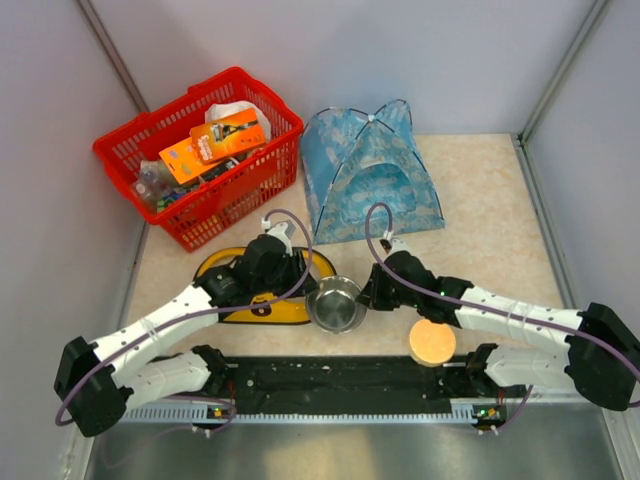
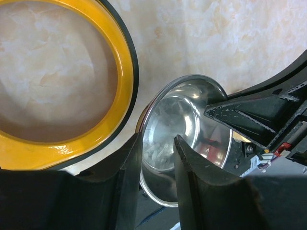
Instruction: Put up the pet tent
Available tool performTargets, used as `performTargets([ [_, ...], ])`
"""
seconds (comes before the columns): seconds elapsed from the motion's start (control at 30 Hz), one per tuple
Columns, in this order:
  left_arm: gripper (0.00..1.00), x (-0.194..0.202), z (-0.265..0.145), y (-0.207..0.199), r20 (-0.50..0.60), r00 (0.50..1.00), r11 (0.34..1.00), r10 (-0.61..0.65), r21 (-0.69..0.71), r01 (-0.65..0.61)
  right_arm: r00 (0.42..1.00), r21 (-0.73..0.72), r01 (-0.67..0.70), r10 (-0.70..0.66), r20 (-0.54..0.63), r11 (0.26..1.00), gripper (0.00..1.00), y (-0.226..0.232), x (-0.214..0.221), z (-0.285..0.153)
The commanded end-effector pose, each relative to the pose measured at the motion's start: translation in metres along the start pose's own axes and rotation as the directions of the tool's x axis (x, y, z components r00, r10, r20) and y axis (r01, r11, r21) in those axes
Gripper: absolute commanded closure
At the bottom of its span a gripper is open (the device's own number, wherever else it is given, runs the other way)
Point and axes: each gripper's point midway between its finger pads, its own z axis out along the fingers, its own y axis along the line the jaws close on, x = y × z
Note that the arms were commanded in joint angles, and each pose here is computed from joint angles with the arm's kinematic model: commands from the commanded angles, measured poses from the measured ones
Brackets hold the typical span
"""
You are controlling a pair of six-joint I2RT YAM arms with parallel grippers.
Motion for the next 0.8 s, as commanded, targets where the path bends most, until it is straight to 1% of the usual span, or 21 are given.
performTargets([
  [0.0,0.63,0.003,0.002,-0.001,-0.007,1.000,1.000,0.030,-0.001,-0.030,0.998,-0.073,-0.018,0.023,0.063,0.997,1.00,0.022,-0.021,-0.001],
  [0.07,0.63,0.003,0.002,0.002,-0.004,0.999,0.999,0.033,-0.019,-0.033,0.998,-0.071,-0.020,0.024,0.063,0.997,1.00,0.021,-0.021,-0.001],
  [0.17,0.59,0.001,-0.002,0.005,0.008,0.999,0.999,0.038,-0.039,-0.038,0.998,-0.069,-0.021,0.025,0.066,0.997,1.00,0.021,-0.021,-0.001],
  [0.2,0.59,-0.004,-0.002,0.009,0.034,0.999,0.997,0.038,-0.064,-0.036,0.998,-0.067,-0.020,0.024,0.063,0.998,1.00,0.020,-0.020,-0.001],
  [0.33,0.58,-0.006,-0.006,0.012,0.048,0.998,0.996,0.040,-0.083,-0.036,0.998,-0.064,-0.020,0.024,0.060,0.998,1.00,0.019,-0.019,0.000],
  [0.57,0.66,0.002,-0.002,0.007,0.015,0.999,0.997,0.048,-0.064,-0.047,0.998,-0.063,-0.018,0.022,0.058,0.998,1.00,0.018,-0.018,0.002],
  [0.77,0.66,0.002,-0.002,0.007,0.016,0.997,0.995,0.075,-0.074,-0.073,0.998,-0.054,-0.020,0.023,0.052,0.998,1.00,0.016,-0.016,0.005],
])
